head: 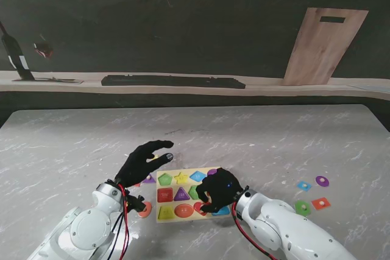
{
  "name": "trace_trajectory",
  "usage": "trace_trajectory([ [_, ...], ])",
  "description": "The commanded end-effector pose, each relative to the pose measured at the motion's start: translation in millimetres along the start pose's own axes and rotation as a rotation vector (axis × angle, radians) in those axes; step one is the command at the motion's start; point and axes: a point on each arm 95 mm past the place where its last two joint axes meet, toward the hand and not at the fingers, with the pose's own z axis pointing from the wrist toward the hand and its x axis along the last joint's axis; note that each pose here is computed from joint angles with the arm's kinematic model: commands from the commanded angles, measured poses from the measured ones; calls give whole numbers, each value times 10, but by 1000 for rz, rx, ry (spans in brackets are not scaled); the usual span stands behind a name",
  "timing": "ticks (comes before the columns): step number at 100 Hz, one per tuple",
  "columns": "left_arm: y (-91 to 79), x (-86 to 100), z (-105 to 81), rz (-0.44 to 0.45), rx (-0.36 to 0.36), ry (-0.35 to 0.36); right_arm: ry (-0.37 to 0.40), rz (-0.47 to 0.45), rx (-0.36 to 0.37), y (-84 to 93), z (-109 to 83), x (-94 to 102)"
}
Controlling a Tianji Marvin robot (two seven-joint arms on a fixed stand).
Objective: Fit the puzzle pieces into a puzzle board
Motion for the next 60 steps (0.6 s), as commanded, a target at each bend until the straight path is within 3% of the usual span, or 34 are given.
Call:
trace_trajectory([
  [1,13,11,-6,-4,-2,1,-9,4,35,-181,-103,29],
  [36,14,9,-3,-5,-4,0,-54,12,-51,-86,-138,3],
  [60,14,8,-3,-5,-3,-2,-132,22,-133,103,-268,-175],
])
